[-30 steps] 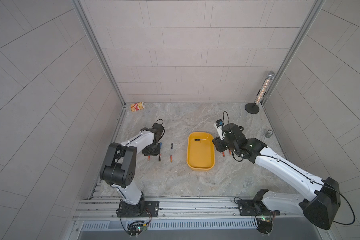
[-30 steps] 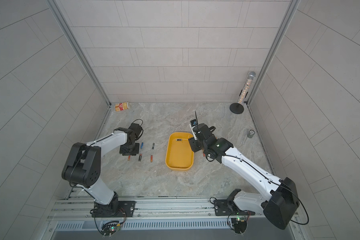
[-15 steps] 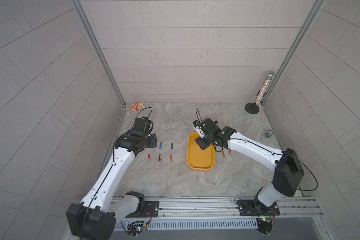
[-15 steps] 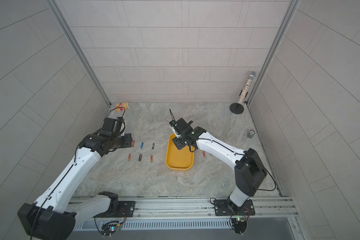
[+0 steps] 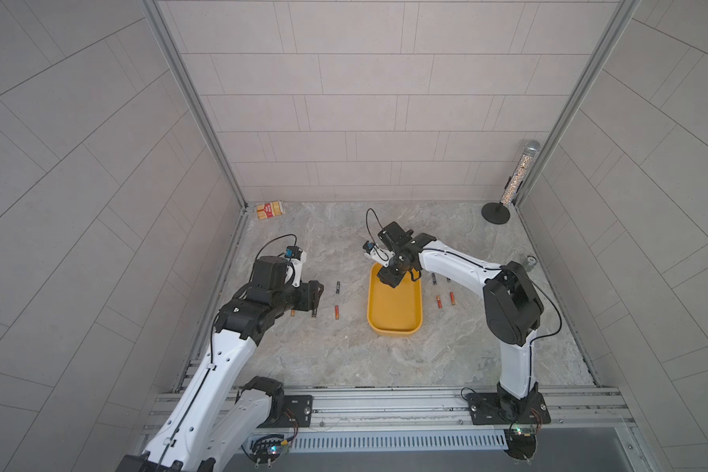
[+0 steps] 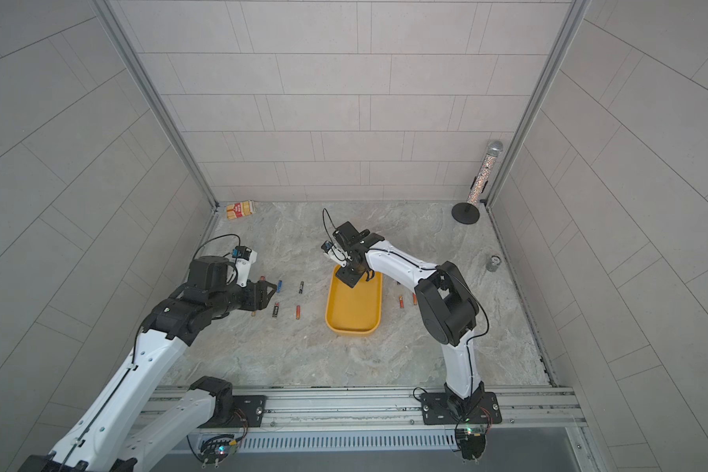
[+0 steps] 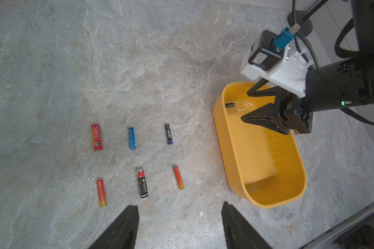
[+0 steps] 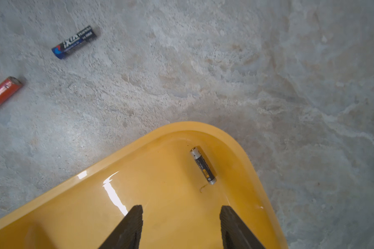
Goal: Take the batteries out of the storage box
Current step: Pick up the battery from the storage box.
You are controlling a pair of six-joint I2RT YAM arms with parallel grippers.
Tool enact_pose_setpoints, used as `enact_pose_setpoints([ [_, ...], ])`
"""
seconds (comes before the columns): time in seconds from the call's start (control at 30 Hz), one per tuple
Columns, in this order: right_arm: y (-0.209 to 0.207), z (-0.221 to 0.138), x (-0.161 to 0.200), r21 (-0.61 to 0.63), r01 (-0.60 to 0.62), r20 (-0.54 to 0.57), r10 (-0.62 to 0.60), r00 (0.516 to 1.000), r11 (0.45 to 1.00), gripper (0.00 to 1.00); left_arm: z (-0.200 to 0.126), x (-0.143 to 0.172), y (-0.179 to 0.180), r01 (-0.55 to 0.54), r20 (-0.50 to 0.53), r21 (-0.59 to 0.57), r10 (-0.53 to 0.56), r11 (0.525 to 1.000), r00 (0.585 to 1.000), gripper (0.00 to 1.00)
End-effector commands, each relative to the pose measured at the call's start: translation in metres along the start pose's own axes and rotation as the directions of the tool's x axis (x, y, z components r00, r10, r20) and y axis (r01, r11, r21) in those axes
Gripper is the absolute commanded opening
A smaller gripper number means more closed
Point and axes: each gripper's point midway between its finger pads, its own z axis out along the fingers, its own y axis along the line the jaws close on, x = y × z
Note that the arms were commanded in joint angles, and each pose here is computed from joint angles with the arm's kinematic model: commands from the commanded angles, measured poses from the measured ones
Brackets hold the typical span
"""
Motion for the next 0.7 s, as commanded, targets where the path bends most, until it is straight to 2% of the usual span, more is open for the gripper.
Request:
enact_pose_setpoints([
  [0.0, -0.003, 0.008, 0.008, 0.004, 0.115, -0.042, -0.115, 0.992, 0.993, 0.61, 0.001, -0.008, -0.006, -0.017, 0.025, 0.027, 0.016, 0.999, 1.0, 0.69],
  [0.37, -0.018, 0.037, 0.007, 0.112, 0.212, -0.02, -0.211, 0.977, 0.971, 0.56, 0.004, -0.008, -0.005, -0.014, 0.02, 0.026, 0.013, 1.0, 1.0, 0.68],
  [0.67, -0.019, 0.069, 0.017, 0.084, 0.247, -0.068, -0.241, 0.968, 0.965, 0.54, 0.006, -0.006, -0.003, -0.009, 0.008, 0.018, 0.009, 1.0, 1.0, 0.68],
])
